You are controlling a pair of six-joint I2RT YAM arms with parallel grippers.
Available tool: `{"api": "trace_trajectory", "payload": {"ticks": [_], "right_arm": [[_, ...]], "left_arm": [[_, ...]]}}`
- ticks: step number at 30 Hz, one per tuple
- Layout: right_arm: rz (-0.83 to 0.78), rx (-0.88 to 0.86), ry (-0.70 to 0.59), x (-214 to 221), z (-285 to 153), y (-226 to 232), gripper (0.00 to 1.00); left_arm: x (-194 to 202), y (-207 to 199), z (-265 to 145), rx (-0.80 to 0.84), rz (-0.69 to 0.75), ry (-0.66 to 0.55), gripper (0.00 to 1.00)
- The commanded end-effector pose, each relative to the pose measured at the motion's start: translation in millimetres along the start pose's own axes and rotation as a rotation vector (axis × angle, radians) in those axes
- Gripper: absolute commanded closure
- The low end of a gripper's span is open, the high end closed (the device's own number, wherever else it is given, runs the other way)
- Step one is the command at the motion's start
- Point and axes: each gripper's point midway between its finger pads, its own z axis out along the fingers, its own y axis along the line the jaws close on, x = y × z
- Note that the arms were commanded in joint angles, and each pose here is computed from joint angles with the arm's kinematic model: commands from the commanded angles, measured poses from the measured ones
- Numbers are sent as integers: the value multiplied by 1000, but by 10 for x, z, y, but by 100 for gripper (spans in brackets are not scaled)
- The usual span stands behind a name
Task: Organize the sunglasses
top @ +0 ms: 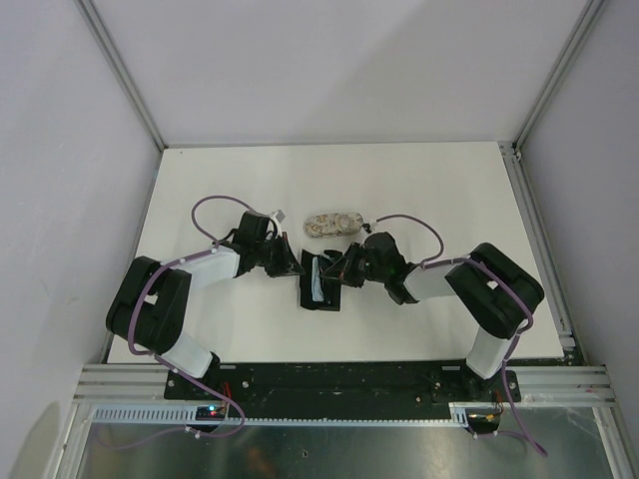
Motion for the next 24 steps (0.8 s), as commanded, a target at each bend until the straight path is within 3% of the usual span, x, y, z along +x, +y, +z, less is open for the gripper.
{"api": "trace_trajectory", "payload": {"ticks": [1,17,24], "right_arm": [[-1,94,-44,-31,-52,-162,100],[-51,210,-141,-100,-161,-170,100],[-112,226,-129,-148,-194,-79,75]], "left_arm": [[-228,-170,-58,48,12,-65,100],[-222,-172,-73,47,16,-69,100],[-237,-190,-72,53,20,-68,100]]}}
